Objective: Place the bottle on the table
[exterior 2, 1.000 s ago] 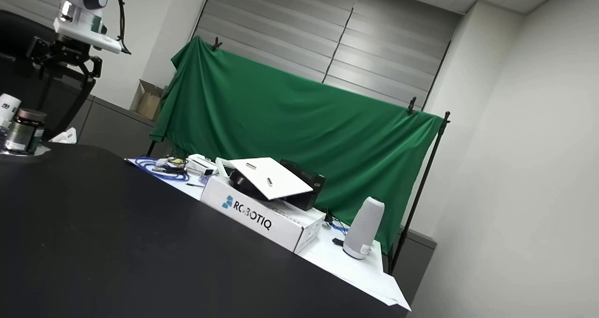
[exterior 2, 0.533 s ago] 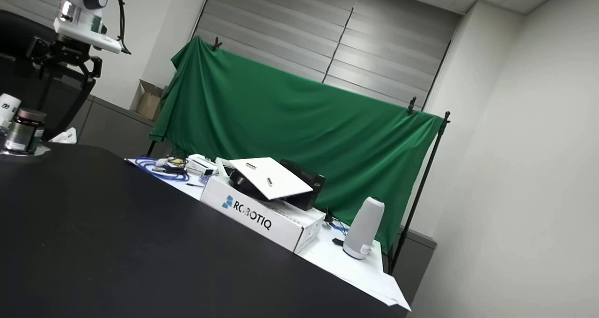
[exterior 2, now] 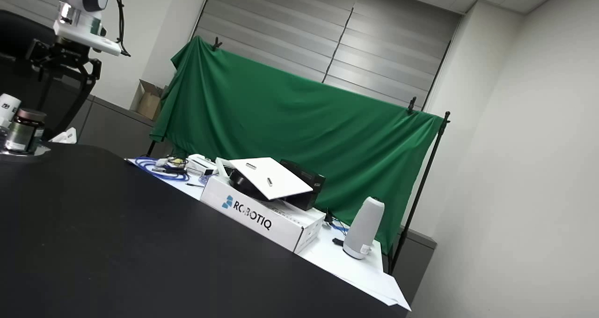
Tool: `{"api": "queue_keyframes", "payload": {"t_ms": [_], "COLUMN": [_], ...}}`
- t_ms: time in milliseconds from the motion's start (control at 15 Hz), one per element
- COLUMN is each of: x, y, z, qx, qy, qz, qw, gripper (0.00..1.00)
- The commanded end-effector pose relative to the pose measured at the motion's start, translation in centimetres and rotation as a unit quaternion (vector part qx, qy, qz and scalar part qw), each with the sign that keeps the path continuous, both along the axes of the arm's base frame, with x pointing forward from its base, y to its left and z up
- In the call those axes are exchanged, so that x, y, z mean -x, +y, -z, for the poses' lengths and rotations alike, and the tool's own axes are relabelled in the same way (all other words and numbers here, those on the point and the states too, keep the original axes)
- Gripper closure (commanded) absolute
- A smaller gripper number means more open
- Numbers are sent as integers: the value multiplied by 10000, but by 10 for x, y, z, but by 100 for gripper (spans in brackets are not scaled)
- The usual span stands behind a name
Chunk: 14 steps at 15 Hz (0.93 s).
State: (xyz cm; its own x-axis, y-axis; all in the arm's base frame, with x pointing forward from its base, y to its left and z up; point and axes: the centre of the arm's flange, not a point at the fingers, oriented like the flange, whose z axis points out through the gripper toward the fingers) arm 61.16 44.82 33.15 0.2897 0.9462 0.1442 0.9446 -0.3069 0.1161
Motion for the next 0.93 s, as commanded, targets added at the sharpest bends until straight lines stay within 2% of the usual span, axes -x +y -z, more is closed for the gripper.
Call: {"api": "queue_keyframes", "payload": {"t_ms": [0, 267, 867], "x": [-22, -30, -22], "y": [14, 23, 43], "z": [9, 27, 56], "qx": [92, 39, 274], "qy": [37, 133, 856], "qz": [-39, 48, 137], "qw": [9999, 9999, 9959], "gripper": [0, 0, 0]}}
